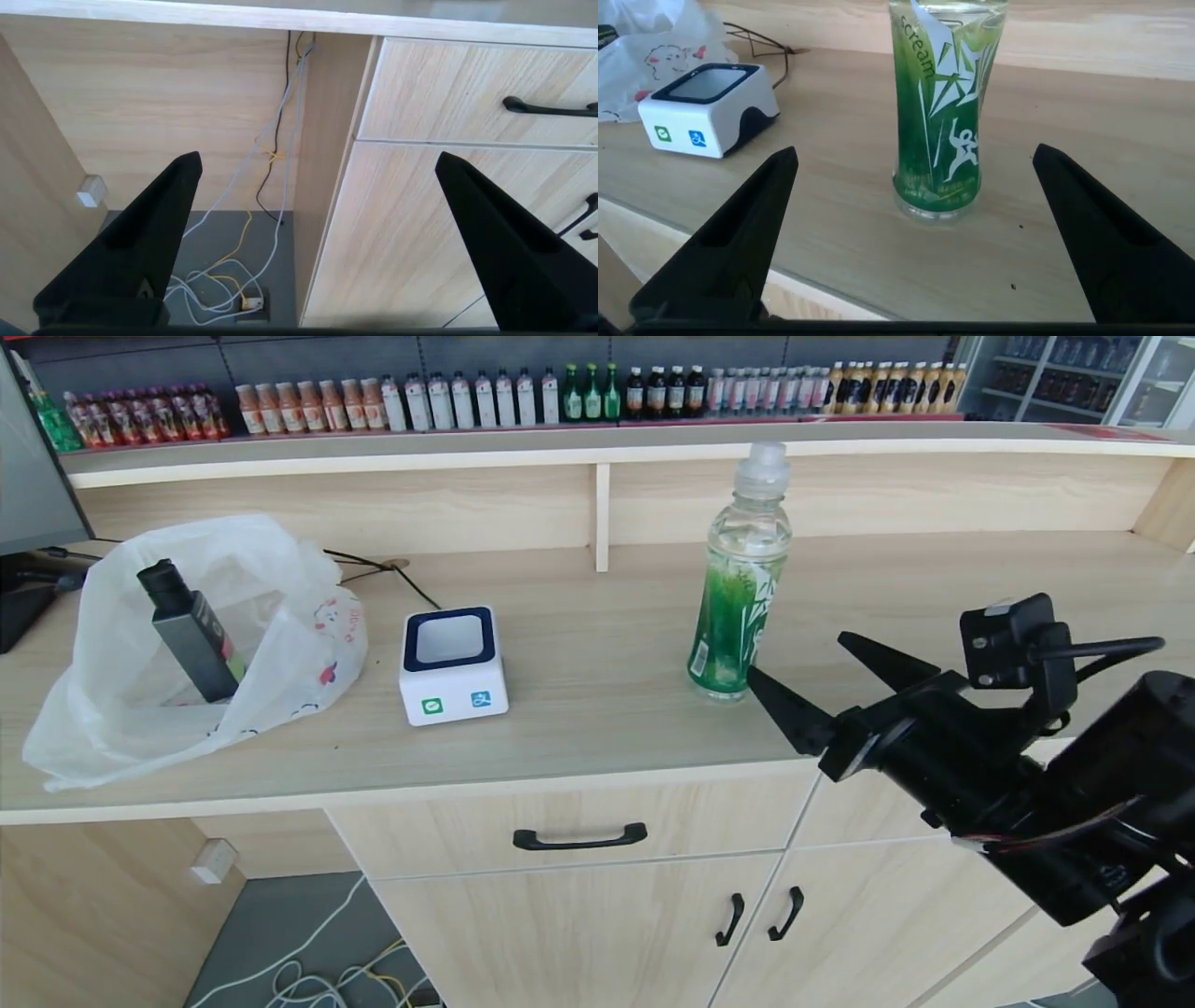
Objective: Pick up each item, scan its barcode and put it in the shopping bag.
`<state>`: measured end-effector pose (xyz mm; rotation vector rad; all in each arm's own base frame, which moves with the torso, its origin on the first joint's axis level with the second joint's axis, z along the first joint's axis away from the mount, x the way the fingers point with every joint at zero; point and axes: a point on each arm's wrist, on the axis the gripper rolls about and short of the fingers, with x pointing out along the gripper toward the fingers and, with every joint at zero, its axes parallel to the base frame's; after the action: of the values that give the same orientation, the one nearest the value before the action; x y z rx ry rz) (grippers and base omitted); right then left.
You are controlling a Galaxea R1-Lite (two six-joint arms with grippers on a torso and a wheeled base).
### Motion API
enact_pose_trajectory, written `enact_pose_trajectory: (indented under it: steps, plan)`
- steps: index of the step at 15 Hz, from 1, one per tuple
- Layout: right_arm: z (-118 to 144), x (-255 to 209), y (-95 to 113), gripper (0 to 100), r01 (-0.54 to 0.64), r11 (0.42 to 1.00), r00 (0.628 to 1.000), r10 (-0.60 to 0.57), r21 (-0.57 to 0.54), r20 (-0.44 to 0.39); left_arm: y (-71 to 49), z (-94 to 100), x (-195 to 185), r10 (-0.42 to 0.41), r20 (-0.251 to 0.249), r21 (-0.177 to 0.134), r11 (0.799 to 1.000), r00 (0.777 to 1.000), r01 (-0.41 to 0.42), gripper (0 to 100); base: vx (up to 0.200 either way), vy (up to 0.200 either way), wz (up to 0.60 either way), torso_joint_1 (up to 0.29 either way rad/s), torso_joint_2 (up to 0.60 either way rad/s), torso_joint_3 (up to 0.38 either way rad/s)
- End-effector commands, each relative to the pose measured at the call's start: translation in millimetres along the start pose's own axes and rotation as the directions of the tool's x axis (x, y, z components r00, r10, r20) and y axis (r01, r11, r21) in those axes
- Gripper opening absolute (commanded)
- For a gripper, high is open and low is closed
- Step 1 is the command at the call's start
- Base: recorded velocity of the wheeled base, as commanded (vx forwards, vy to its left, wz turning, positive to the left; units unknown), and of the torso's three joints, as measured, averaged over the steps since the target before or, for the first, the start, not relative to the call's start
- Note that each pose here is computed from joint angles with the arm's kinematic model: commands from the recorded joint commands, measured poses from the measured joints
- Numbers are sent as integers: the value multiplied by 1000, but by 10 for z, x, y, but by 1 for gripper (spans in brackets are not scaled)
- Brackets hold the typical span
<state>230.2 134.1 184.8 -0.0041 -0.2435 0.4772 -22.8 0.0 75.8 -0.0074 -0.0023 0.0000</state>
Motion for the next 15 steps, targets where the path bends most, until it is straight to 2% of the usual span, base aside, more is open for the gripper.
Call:
enact_pose_trajectory:
  steps: [1, 3, 5, 12, 15]
  plan:
    - [60, 220, -52, 100, 17, 1000, 1000, -17, -4, 8, 0, 0, 0, 0, 1, 0, 1000, 1000, 0, 100, 0, 0, 0, 0, 0, 0]
    - [174, 371, -71, 100, 23, 1000, 1000, -23, -5, 3, 0, 0, 0, 0, 1, 0, 1000, 1000, 0, 100, 0, 0, 0, 0, 0, 0]
    - [158, 451, -78, 100, 24, 1000, 999, -24, -7, -22, 0, 0, 0, 0, 1, 0, 1000, 1000, 0, 100, 0, 0, 0, 0, 0, 0]
    - [-41, 792, -123, 100, 43, 999, 998, -44, -27, -37, 0, 0, 0, 0, 1, 0, 1000, 1000, 0, 100, 0, 0, 0, 0, 0, 0]
    - [-159, 947, -238, 100, 74, 996, 996, -76, -40, -41, 0, 0, 0, 0, 1, 0, 1000, 1000, 0, 100, 0, 0, 0, 0, 0, 0]
